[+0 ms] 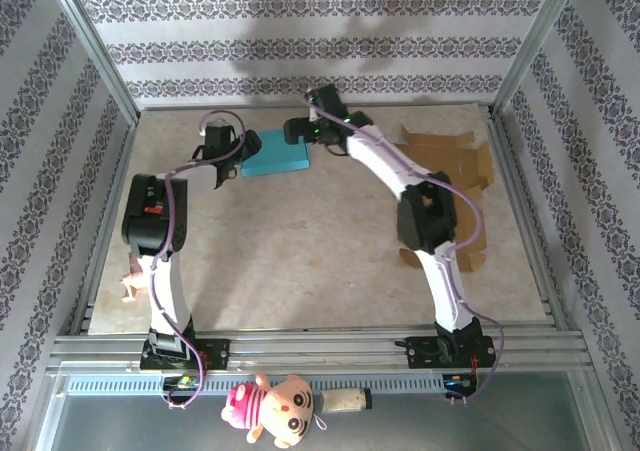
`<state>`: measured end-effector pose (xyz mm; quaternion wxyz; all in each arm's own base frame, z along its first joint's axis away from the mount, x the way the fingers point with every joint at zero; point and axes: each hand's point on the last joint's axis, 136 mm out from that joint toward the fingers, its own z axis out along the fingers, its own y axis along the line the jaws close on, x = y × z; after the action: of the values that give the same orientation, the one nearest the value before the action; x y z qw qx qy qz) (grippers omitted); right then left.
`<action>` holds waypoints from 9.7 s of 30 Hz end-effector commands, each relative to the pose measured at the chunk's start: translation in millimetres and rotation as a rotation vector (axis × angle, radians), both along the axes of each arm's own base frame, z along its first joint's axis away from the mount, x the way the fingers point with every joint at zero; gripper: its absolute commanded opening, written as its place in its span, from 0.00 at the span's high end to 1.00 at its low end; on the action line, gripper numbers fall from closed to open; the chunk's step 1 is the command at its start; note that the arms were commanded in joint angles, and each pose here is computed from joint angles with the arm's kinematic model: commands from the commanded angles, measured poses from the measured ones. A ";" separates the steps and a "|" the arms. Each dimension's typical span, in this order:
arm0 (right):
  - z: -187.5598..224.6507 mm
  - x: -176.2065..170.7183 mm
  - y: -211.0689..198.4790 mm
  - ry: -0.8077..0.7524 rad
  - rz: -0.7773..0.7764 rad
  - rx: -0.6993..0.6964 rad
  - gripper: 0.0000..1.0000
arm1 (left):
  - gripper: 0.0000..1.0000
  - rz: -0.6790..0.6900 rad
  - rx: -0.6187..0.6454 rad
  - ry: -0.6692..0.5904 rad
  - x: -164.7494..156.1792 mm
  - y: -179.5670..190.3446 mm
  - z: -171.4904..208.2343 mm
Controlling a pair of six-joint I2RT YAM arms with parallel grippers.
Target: Fold the paper box
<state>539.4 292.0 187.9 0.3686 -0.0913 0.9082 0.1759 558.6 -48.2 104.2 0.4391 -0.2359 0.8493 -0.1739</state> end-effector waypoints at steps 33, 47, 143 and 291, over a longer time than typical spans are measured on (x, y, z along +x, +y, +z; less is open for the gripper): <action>-120.7 -19.1 -452.7 0.501 -0.581 -0.158 0.62 | 0.00 -0.887 0.022 -0.192 -263.3 -200.6 143.9; -66.9 -47.3 -251.3 0.240 -0.210 0.033 1.00 | 0.00 -0.549 0.077 0.086 -172.2 -151.0 102.7; -2.9 -122.5 -40.3 -0.998 0.708 -1.365 0.99 | 0.28 -0.263 -0.592 -0.155 -156.4 -165.8 118.8; -52.5 -188.6 -72.9 0.264 0.694 -0.144 0.03 | 0.72 -0.683 -0.267 -0.160 -165.0 -245.6 84.5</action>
<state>346.2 220.9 138.4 0.1667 -0.3753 0.8790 0.2422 397.9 -286.5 168.7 0.3759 -0.0002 0.8224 -0.4271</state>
